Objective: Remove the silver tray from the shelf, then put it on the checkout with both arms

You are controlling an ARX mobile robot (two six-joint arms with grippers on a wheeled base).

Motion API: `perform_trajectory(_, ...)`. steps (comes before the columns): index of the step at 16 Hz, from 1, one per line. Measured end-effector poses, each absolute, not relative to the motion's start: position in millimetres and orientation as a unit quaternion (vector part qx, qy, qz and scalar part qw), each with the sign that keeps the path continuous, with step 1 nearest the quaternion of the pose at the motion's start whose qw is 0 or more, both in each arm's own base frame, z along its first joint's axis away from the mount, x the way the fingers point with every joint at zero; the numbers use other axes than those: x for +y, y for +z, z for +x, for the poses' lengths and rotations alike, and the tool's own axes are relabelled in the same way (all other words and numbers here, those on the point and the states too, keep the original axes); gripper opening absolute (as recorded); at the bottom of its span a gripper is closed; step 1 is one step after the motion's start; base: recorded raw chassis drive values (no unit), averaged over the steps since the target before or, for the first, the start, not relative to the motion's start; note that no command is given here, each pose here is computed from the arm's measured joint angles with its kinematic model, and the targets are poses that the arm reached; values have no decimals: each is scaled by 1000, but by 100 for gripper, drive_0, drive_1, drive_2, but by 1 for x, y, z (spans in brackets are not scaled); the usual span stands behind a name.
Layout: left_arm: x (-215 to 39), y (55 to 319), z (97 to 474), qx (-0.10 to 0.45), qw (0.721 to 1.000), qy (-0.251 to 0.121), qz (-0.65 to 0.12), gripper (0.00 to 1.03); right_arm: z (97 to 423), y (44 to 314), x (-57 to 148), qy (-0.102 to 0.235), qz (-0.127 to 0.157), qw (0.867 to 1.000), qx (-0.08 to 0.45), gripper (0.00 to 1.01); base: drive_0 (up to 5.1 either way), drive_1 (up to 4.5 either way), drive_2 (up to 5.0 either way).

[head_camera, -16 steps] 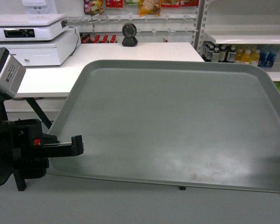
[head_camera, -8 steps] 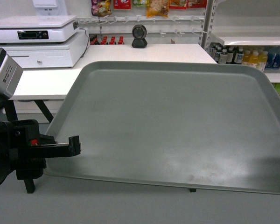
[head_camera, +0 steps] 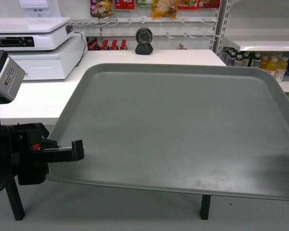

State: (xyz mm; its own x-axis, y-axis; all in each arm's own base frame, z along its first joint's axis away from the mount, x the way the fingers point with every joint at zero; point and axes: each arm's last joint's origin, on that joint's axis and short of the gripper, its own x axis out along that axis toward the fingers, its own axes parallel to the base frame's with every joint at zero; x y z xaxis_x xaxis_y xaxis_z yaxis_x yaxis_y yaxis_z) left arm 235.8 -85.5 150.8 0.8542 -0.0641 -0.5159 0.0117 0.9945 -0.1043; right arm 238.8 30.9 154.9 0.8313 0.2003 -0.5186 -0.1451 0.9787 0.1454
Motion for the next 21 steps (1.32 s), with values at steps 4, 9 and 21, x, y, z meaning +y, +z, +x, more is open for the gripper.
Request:
perform_trajectory(4,-86,151,236,268,962,-20,-49,2,239,155,31,90,50,956,276,3,-10,406,-426)
perform_trajectory(9,-86,151,236,266,963,-20,-50,2,239,156,31,90,50,957,272,3,7,422,-408)
perform_trajectory(21,-86,151,236,269,962,-20,-49,2,239,155,31,90,50,956,275,3,-6,413,-425)
